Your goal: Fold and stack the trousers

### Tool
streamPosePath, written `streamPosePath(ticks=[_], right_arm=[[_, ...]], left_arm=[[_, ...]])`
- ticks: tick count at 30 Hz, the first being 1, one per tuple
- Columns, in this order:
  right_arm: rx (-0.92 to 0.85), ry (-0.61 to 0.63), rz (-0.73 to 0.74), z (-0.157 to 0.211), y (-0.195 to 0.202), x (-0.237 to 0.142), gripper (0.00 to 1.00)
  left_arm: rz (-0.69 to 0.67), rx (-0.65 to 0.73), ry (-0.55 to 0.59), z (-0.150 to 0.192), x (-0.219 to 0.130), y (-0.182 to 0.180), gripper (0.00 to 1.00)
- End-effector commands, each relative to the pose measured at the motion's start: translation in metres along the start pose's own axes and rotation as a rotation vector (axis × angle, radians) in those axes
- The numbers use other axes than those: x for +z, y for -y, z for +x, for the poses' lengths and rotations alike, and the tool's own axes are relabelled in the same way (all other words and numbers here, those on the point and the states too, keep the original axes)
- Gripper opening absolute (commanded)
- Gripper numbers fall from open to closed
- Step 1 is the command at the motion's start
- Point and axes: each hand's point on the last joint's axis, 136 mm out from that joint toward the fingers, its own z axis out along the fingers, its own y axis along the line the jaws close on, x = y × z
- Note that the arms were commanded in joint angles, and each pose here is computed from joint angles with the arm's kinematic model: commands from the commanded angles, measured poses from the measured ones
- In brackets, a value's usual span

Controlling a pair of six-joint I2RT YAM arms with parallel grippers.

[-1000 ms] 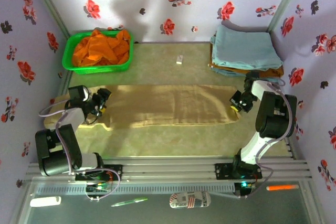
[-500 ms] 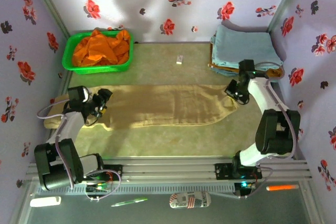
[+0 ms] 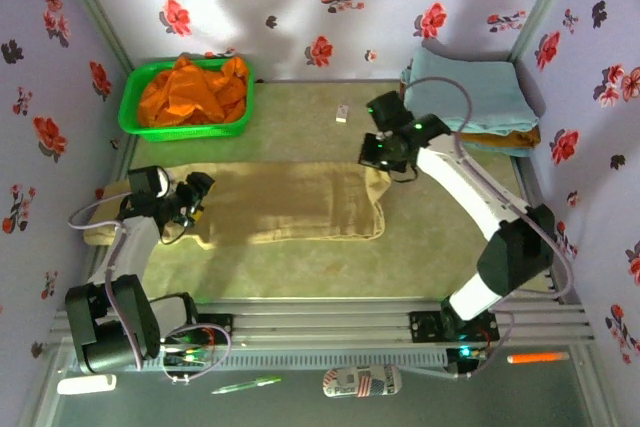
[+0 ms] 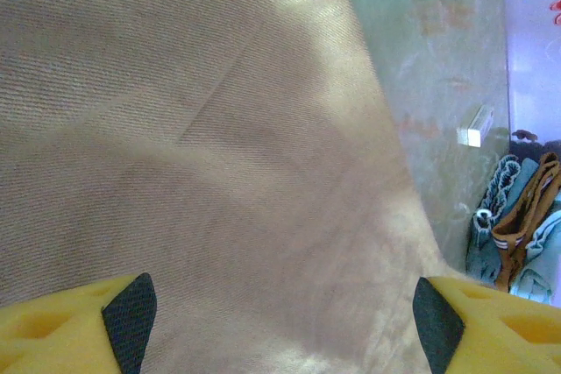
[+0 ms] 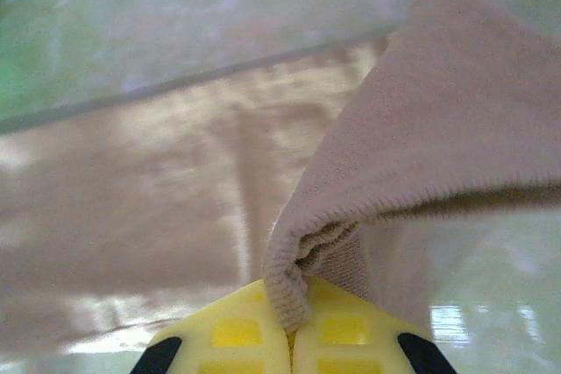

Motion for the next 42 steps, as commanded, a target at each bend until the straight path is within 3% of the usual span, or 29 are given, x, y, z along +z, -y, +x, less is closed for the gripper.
streamPosePath(ticks=[1,8,14,21,30,31,33,34,37,42], right_arm=[[-0.025,0.007,-0.033,0.000,-0.044,0.005,0.00],[-0.144,-0.078,-0.104,0.034,-0.120,0.039,0.00],[-0.223,-0.156,-0.111,0.063,-0.158,0.067,0.00],[-0.250,-0.229,-0.107,0.090,-0.177,0.102,0.00],[-0.236,-0.249,-0.146,0.099,-0.203,0.119,0.00],[-0.234,-0.267,-0.155,0.104,-0.205,0.123,0.07],[-0.235,-0.313,-0.180,0.111,-0.209,0.127,0.42],[-0.244,-0.310,-0.183,0.110,-0.209,0.122,0.49],[-0.278,-0.263,-0.214,0.096,-0.209,0.091,0.61],[-0.256,-0.169,-0.189,0.065,-0.170,0.055,0.63]], left_arm=[[0.001,0.031,-0.019,0.005,-0.003,0.003,0.81],[-0.015,0.032,-0.033,0.012,-0.002,-0.006,0.81],[-0.018,0.036,-0.035,0.014,-0.003,-0.008,0.81],[-0.018,0.039,-0.033,0.012,-0.004,-0.007,0.81],[-0.020,0.037,-0.029,0.011,-0.006,-0.007,0.81],[-0.022,0.033,-0.030,0.011,-0.005,-0.008,0.81],[-0.025,0.031,-0.031,0.011,-0.006,-0.008,0.82],[-0.026,0.036,-0.032,0.011,-0.006,-0.008,0.82],[-0.031,0.048,-0.027,0.010,-0.012,-0.004,0.83],[-0.072,0.125,0.008,0.008,-0.022,0.013,0.85]])
